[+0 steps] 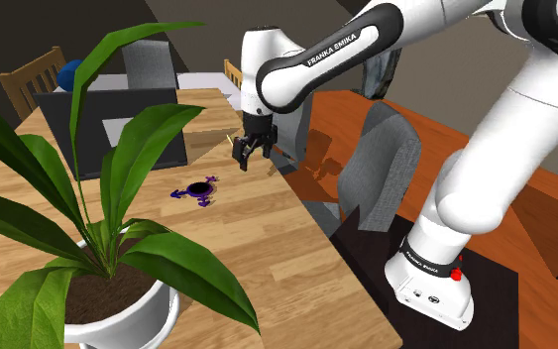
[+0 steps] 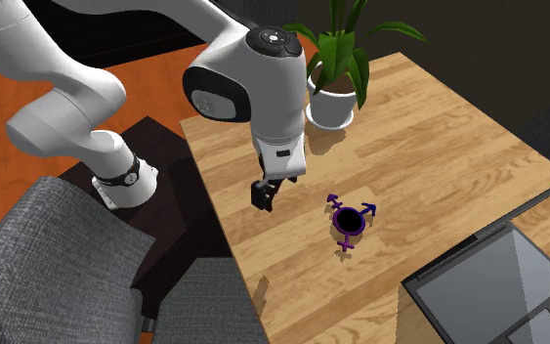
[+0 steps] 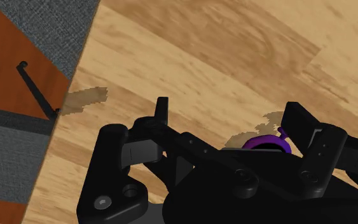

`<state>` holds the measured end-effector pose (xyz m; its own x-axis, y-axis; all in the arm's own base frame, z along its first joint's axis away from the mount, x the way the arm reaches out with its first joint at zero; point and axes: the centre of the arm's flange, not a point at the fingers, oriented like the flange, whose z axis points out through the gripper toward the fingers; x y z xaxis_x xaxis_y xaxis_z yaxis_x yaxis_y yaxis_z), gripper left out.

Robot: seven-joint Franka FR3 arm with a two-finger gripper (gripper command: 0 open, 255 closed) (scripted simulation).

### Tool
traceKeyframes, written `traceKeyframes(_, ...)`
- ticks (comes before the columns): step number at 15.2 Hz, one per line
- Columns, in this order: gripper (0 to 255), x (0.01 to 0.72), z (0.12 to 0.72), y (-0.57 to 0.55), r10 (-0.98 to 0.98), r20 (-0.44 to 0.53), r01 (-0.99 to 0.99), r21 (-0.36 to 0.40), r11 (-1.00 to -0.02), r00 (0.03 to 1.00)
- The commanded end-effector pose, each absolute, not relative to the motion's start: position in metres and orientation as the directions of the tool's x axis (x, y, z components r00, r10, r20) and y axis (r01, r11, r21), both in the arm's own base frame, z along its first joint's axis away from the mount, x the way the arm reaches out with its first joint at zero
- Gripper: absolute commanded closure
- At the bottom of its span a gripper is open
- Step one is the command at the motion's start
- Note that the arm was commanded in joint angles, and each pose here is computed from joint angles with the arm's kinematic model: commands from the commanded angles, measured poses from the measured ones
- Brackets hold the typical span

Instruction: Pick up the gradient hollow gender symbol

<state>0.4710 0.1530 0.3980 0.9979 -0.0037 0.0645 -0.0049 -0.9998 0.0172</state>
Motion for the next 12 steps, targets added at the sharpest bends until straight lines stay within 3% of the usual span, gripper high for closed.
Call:
traceKeyframes(1, 0, 0.488, 0.384, 0.167, -0.010, 0.077, -0.011, 0.008, -1.000, 0.997)
traceKeyframes(12, 0, 0.578, 0.318, 0.245, -0.039, 0.139, -0.034, -0.032, -0.999, 0.990)
